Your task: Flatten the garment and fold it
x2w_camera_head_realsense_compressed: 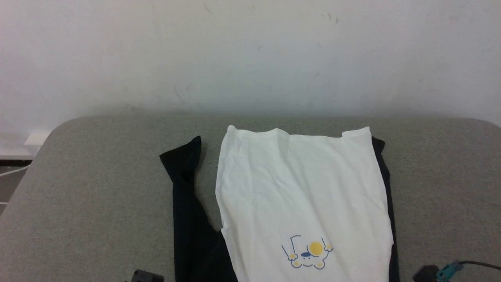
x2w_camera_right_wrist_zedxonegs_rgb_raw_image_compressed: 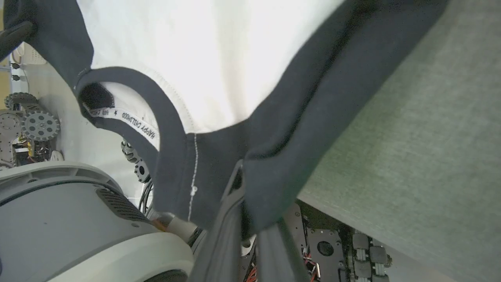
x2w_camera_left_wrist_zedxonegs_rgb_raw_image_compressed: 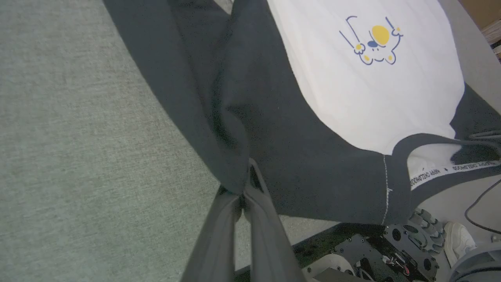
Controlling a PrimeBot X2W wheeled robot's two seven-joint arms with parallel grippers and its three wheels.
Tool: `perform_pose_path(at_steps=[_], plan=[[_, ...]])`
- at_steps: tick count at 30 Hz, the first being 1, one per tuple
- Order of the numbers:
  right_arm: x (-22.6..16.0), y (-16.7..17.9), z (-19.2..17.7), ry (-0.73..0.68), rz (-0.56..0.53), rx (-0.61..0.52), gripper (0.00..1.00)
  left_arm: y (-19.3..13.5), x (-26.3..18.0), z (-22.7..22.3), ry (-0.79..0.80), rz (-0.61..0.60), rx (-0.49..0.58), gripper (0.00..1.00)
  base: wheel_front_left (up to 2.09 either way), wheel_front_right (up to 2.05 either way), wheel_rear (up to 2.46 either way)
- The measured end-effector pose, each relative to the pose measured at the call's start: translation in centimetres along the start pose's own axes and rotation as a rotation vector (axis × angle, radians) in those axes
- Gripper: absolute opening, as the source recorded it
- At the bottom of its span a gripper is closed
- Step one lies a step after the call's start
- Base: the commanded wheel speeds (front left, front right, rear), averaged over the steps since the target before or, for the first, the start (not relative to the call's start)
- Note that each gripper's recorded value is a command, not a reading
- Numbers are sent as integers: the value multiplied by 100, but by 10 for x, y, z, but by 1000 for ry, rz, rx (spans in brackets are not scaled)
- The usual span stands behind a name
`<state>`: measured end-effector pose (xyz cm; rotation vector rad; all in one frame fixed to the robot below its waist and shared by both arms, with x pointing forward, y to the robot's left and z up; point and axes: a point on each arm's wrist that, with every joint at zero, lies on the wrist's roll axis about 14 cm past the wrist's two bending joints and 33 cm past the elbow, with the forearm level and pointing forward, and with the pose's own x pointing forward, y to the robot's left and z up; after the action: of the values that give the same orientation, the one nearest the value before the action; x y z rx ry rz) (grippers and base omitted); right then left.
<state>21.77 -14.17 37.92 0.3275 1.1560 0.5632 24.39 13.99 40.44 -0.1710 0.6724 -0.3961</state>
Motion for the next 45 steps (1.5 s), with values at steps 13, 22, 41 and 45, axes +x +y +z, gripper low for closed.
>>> perform_pose_path(at_steps=[13,22,41,45], plan=[[-68,-25,140,-429,-182,-102,100,22,1,121,-495,73,-24,100,0,0,0],[-76,-53,273,-667,-427,-223,100,42,-6,207,-832,224,31,100,0,0,0],[62,-139,321,-261,-541,-114,100,93,19,174,-773,393,-49,100,0,0,0],[81,-142,322,-222,-546,-175,100,100,21,166,-753,421,-56,100,0,0,0]])
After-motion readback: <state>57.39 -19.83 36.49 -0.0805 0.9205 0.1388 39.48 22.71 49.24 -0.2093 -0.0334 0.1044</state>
